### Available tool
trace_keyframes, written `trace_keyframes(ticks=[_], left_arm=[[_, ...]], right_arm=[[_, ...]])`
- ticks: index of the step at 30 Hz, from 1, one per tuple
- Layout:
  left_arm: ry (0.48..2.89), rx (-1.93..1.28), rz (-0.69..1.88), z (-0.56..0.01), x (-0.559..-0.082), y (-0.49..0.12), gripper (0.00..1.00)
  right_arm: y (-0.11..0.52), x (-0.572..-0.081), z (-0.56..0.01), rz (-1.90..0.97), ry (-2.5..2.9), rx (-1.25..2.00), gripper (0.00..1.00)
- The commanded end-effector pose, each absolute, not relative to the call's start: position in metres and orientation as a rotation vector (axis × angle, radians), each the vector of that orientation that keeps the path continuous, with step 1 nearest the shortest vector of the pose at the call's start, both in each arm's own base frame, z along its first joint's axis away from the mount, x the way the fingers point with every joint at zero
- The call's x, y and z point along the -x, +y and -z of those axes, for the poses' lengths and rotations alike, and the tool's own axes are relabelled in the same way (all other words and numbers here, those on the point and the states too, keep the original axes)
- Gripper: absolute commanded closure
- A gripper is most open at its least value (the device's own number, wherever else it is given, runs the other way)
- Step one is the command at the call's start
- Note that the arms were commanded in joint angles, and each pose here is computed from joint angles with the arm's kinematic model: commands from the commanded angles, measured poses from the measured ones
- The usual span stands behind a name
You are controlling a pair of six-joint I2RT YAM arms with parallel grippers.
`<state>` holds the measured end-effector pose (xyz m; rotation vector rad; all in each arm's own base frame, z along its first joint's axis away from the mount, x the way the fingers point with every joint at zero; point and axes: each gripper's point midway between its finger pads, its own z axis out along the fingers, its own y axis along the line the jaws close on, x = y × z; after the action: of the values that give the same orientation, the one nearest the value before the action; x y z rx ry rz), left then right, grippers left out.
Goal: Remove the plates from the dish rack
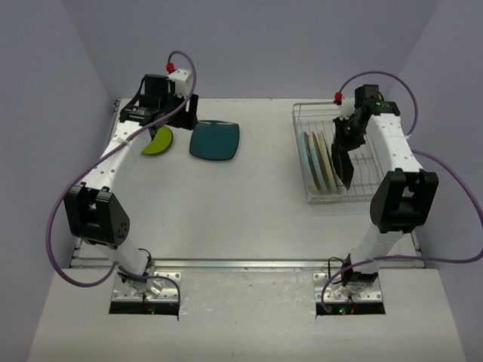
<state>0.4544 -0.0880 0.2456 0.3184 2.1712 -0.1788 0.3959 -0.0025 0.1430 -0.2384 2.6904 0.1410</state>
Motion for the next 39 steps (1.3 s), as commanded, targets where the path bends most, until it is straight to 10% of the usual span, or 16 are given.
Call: trace_keyframes(ticks=[1, 21, 29, 39], left_arm=[[2.106, -0.285, 0.222, -0.27, -0.461, -0.092, 0.34], [2.046, -0.311, 0.392, -0.299, -0.463, -0.116, 0.16], [1.917, -0.432, 0.931, -0.352, -0.426, -0.157, 0.17], [1.965, -0.36, 1.331, -0.352, -0.393, -0.126, 0.2]], right_arm=[[0.025, -0.385, -0.177, -0.35, 2.634, 0.257, 1.0], [0.037, -0.382, -0.384, -0.316, 2.035, 0.571, 1.0], [0.156, -0.361, -0.408, 0.193, 1.235, 1.343, 1.0], [0.29, -0.274, -0.396, 0.44, 0.242, 1.575, 1.0]])
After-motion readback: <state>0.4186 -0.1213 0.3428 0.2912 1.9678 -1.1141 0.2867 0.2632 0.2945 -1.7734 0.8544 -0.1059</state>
